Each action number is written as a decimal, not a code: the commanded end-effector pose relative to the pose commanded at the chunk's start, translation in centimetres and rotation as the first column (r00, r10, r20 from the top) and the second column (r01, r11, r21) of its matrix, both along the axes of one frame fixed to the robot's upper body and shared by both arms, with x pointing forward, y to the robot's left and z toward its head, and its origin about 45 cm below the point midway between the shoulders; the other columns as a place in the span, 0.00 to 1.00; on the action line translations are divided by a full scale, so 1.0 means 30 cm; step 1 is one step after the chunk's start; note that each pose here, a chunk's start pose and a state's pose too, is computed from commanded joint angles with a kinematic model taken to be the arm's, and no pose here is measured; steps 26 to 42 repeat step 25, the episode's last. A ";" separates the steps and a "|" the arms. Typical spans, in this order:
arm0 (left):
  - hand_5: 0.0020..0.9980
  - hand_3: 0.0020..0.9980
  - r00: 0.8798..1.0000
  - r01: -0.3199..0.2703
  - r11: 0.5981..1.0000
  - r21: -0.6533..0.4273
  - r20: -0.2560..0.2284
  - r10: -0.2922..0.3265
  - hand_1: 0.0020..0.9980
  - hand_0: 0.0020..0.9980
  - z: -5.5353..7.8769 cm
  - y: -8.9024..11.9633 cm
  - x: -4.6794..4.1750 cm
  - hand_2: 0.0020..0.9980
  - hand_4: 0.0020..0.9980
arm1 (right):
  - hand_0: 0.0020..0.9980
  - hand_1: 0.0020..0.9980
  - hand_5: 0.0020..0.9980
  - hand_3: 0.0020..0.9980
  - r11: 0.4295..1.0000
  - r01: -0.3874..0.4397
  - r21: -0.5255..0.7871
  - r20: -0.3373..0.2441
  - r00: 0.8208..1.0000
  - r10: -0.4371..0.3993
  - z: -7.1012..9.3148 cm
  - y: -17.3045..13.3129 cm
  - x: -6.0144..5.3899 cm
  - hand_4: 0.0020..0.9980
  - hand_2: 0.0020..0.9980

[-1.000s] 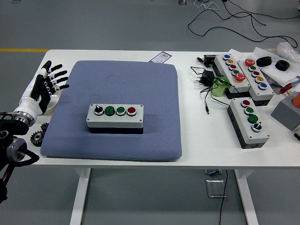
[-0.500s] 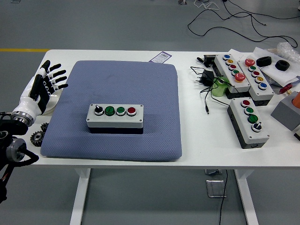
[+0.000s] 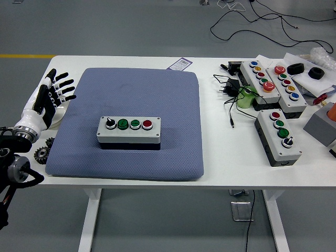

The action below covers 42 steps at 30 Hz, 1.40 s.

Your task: Pick up the button,place it on the desk,press the button,press the button

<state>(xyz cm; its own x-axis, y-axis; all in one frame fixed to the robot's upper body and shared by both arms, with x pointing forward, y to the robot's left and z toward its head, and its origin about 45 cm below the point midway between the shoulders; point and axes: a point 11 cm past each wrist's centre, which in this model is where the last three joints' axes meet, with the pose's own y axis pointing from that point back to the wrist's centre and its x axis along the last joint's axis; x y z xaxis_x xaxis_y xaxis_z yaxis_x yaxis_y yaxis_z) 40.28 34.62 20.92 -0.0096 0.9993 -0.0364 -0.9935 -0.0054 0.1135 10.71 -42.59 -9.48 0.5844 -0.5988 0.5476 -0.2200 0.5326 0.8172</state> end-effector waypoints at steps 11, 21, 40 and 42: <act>1.00 0.84 1.000 -0.001 1.000 0.001 -0.007 0.001 0.79 0.68 -0.015 -0.004 -0.010 0.81 0.66 | 0.68 0.65 0.19 0.64 1.000 -0.006 -0.002 -0.008 1.000 0.006 -0.002 -0.001 -0.008 0.33 0.70; 1.00 0.84 1.000 -0.009 1.000 0.001 -0.013 0.009 0.79 0.68 -0.024 0.004 -0.019 0.81 0.66 | 0.68 0.65 0.19 0.64 1.000 -0.012 -0.004 -0.014 1.000 0.012 -0.003 -0.003 -0.016 0.33 0.70; 1.00 0.84 1.000 -0.008 1.000 0.001 -0.012 0.008 0.79 0.68 -0.023 0.003 -0.018 0.81 0.66 | 0.68 0.65 0.19 0.64 1.000 -0.014 -0.005 -0.014 1.000 0.013 -0.003 -0.003 -0.015 0.33 0.70; 1.00 0.84 1.000 -0.008 1.000 0.001 -0.012 0.008 0.79 0.68 -0.023 0.003 -0.018 0.81 0.66 | 0.68 0.65 0.19 0.64 1.000 -0.014 -0.005 -0.014 1.000 0.013 -0.003 -0.003 -0.015 0.33 0.70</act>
